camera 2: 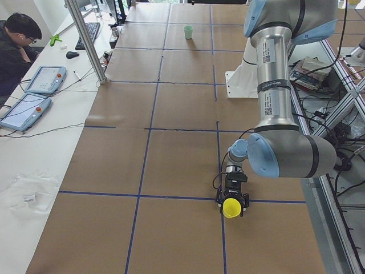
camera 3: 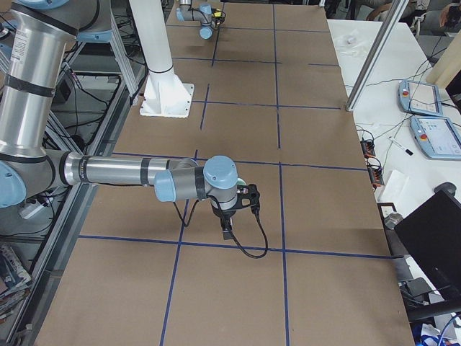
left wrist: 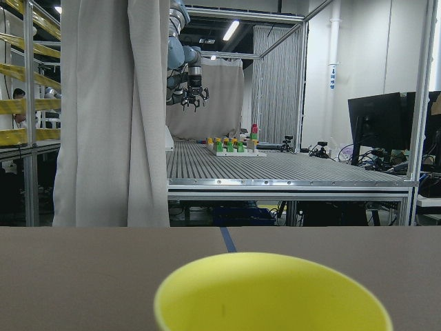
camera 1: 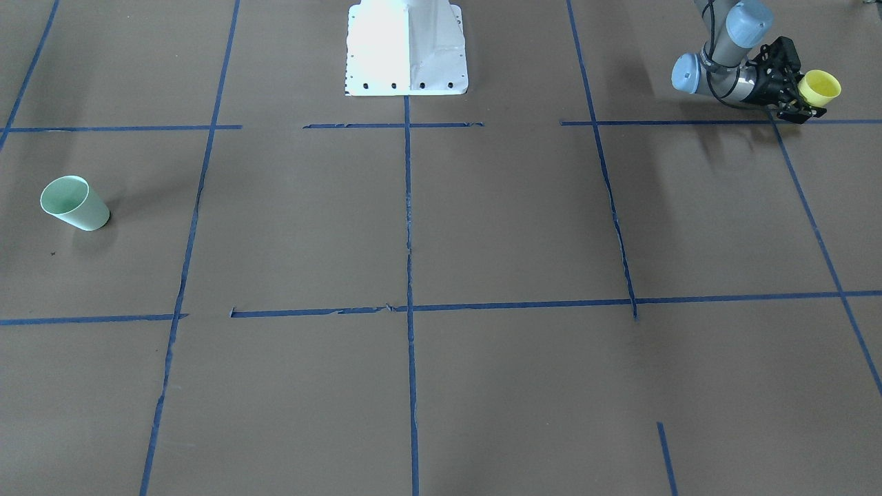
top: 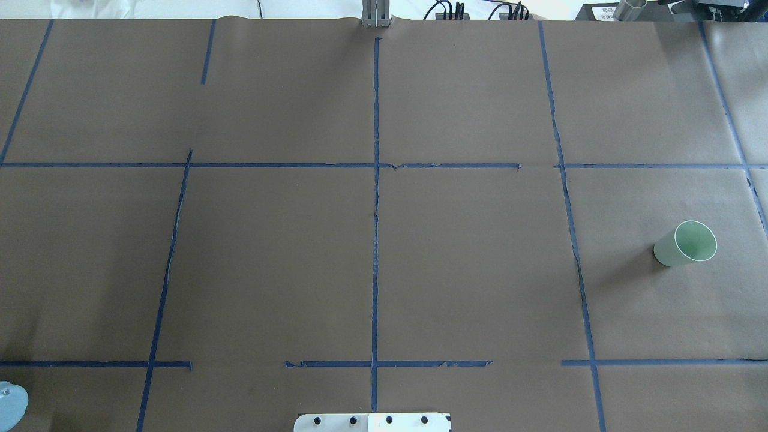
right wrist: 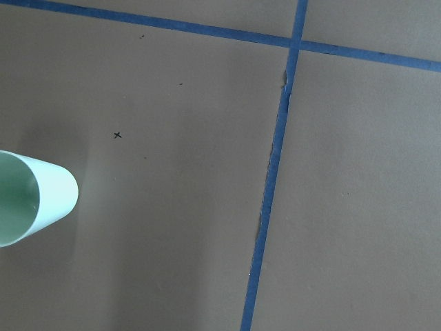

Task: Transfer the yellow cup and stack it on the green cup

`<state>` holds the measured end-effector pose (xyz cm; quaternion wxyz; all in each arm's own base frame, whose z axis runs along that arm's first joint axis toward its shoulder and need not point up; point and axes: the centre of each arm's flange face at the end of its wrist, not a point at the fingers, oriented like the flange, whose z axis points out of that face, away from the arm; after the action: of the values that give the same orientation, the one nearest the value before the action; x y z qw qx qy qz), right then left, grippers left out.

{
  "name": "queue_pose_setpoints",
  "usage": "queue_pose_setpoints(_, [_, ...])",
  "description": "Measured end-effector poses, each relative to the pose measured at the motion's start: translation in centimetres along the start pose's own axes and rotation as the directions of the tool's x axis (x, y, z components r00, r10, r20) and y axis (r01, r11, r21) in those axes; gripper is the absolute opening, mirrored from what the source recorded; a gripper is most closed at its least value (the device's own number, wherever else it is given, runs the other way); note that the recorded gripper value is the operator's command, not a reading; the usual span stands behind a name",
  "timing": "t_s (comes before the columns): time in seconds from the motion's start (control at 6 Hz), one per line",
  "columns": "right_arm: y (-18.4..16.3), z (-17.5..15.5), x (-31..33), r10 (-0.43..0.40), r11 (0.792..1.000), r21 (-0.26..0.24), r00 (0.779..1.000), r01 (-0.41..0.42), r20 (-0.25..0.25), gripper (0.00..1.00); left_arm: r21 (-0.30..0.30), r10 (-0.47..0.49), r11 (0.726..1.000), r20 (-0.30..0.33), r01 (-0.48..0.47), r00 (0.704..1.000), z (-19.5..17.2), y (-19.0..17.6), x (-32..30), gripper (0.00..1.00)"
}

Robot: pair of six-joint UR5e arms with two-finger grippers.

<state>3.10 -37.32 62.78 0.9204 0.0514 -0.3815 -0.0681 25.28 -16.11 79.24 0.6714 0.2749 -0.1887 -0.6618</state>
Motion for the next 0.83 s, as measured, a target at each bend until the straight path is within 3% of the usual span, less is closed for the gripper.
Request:
queue_pose_setpoints(0.17, [0.0,0.0,0.0,0.0,1.0,0.0,1.0,0.0,0.0,1.0,0.007,0.001,1.0,-0.001,-0.001,1.0,0.6,0.2,-0.1,0.78])
queue_pose_setpoints(0.83, [0.0,0.1,0.1,0.001,1.0,-0.002,1.0,-0.001,0.0,1.0,0.031,0.054,0.998,0.003,-0.054,0.999,2.3,-2.1,0.0,0.77])
